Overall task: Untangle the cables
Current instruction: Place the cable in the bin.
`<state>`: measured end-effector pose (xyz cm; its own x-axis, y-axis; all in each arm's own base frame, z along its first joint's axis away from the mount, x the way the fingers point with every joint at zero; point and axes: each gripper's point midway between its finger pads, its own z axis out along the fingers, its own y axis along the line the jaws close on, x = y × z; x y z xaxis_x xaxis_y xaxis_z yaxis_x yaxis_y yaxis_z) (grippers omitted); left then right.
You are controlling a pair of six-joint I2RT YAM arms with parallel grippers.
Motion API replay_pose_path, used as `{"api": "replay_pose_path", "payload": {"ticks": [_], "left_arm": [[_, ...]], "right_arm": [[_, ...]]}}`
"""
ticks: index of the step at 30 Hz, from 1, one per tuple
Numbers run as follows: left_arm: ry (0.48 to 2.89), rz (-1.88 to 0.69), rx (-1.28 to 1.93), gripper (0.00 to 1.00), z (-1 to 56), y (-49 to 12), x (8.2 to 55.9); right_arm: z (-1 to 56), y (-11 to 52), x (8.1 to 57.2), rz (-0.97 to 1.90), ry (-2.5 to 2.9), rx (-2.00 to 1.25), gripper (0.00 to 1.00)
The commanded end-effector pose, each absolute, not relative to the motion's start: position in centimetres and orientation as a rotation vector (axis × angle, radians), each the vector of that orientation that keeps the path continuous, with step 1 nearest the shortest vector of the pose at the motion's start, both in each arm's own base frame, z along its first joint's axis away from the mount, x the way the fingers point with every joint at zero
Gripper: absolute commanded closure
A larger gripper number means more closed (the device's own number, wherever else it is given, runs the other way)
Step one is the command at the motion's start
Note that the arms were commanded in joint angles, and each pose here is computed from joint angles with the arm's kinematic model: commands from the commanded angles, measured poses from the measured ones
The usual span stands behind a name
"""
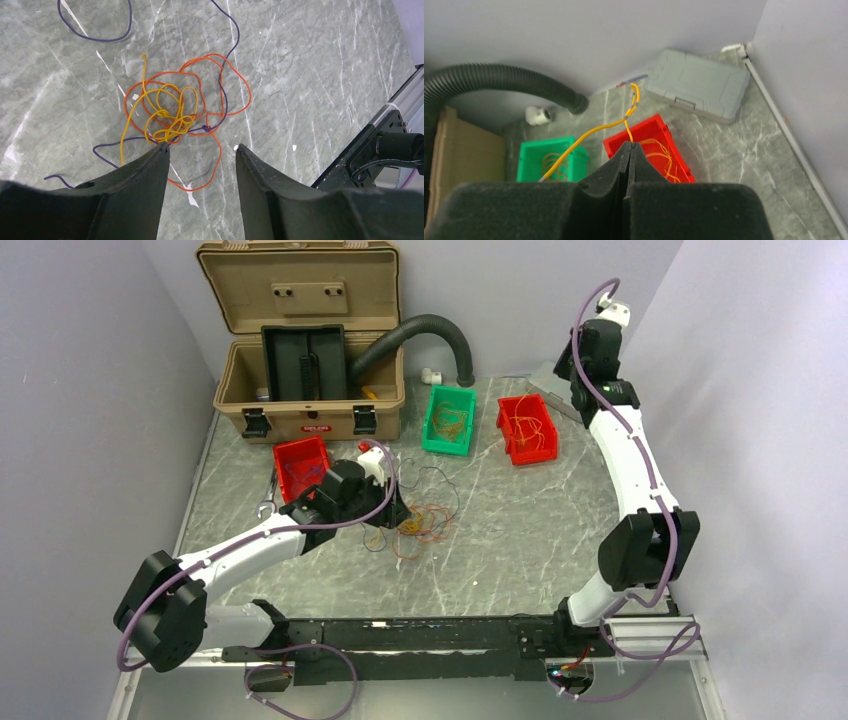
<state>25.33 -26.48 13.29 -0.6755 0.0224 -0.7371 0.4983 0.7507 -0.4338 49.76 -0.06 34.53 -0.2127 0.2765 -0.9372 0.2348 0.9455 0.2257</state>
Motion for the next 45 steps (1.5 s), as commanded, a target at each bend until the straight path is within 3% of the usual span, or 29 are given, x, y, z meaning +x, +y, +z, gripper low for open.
{"api": "replay_pose_path", "payload": {"ticks": [1,7,12,24,30,32,35,39,45], "left_arm": [[2.144,-0.815,0.397,0.44,15.0,-26.7,25.8],[2.153,-0.804,0.398,0.44,14.8,-26.6,25.8],[2.157,-0.794,0.404,0.44,14.8,-26.6,26.0],[2.194,-0.783,0.405,0.43,14.0,-26.6,26.0],[2.190,-0.775,0.408,0.41,14.0,-26.4,26.0],[2.193,-0.775,0.407,0.41,14.1,-26.4,25.9],[2.191,-0.779,0.412,0.39,14.1,-26.3,25.7],[2.202,-0.764,0.423,0.38,13.9,-26.2,25.7],[2.182,-0.728,0.449,0.35,13.5,-25.9,26.1]], "right_arm": [[34.5,0.1,50.6,0.071,1.758,0.374,1.00],[30.3,-0.7,51.8,-0.007,1.813,0.355,1.00],[23.6,-0.6,52.8,-0.053,1.934,0.341,1.00],[8.6,2.1,50.6,-0.095,2.267,0.357,1.00],[6.2,2.2,51.0,-0.112,2.346,0.376,1.00],[7.3,2.3,51.1,-0.099,2.326,0.380,0.92],[10.8,2.3,51.0,-0.073,2.253,0.377,0.69],[15.2,2.8,49.8,-0.023,2.174,0.356,0.48],[18.3,7.4,46.1,0.053,2.138,0.216,0.28]]}}
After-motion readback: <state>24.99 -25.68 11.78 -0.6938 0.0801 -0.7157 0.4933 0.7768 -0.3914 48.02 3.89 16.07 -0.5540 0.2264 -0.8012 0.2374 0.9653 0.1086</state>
